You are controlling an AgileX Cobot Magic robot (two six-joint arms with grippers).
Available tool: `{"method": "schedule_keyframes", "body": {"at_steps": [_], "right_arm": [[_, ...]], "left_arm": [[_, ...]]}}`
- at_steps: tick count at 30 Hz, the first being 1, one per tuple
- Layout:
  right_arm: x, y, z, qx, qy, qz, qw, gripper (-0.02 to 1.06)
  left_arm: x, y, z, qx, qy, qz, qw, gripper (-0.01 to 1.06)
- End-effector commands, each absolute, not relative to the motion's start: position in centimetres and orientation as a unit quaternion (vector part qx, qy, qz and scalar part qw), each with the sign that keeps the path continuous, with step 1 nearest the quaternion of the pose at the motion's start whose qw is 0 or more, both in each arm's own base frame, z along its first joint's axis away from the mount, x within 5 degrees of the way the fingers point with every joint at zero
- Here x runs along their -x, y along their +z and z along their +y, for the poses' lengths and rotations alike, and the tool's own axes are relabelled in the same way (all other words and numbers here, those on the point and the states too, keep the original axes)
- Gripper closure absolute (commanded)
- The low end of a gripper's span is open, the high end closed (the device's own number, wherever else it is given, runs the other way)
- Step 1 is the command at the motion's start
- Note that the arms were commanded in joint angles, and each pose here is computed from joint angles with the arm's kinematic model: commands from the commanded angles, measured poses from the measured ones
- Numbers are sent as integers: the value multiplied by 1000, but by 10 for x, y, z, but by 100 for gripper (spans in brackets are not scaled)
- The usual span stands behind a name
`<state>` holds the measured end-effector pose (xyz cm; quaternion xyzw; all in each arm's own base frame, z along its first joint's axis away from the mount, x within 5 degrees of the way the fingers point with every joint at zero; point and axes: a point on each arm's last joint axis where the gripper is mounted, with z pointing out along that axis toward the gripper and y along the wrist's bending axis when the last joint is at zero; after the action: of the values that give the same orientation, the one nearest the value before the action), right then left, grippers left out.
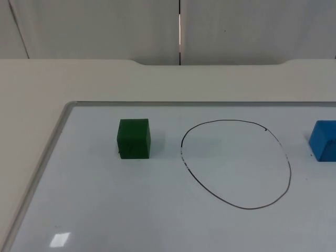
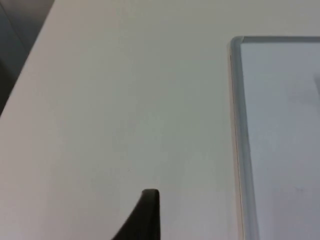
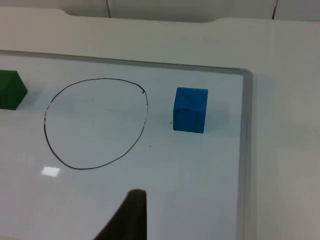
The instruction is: Push the two cubes into the marked area.
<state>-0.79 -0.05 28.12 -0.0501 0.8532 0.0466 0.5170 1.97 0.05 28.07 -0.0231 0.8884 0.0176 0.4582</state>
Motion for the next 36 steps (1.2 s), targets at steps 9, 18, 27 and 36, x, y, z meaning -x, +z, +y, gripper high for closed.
{"method": "schedule_keyframes", "body": {"at_steps": [9, 18, 27, 36], "right_arm": [[7, 280, -1, 53, 41, 852, 519, -1], [7, 280, -1, 53, 41, 852, 519, -1], [7, 280, -1, 53, 41, 852, 519, -1], [7, 280, -1, 53, 41, 852, 519, -1]], "left_arm": [[-60, 287, -3, 28, -24, 904, 425, 66], [-91, 281, -3, 30, -42, 917, 394, 105], [-119, 267, -1, 32, -47, 939, 338, 105], [-139, 258, -9, 15, -95, 942, 320, 105]]}}
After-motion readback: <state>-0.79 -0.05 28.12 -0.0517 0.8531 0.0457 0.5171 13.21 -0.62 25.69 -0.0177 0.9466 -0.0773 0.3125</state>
